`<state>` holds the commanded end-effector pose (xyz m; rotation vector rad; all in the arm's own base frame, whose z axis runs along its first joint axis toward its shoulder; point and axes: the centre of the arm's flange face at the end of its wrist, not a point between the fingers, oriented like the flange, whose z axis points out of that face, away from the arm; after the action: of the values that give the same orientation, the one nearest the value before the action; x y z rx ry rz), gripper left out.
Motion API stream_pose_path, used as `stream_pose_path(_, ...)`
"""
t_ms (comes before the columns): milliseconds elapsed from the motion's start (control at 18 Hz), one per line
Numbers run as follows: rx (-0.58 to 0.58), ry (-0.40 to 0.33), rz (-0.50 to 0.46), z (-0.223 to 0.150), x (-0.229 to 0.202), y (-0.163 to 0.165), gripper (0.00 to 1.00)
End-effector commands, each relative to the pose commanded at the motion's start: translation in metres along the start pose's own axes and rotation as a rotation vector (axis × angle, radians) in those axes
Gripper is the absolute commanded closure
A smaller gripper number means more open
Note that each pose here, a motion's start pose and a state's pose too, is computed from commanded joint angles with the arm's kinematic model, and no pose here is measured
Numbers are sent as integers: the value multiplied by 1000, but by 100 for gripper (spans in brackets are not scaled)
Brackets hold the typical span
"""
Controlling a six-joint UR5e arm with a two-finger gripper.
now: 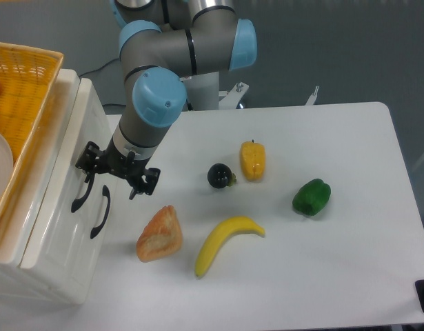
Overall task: Slide the top white drawer open
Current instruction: 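Lower the gripper onto the upper drawer's black handle and hook it, then pull the handle outward, starting to slide the upper drawer open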
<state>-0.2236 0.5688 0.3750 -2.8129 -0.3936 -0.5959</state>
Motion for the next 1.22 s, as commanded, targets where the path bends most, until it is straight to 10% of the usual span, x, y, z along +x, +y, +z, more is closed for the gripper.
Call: stream_pose_path(1222,-14,4,5,9,1,-2,11)
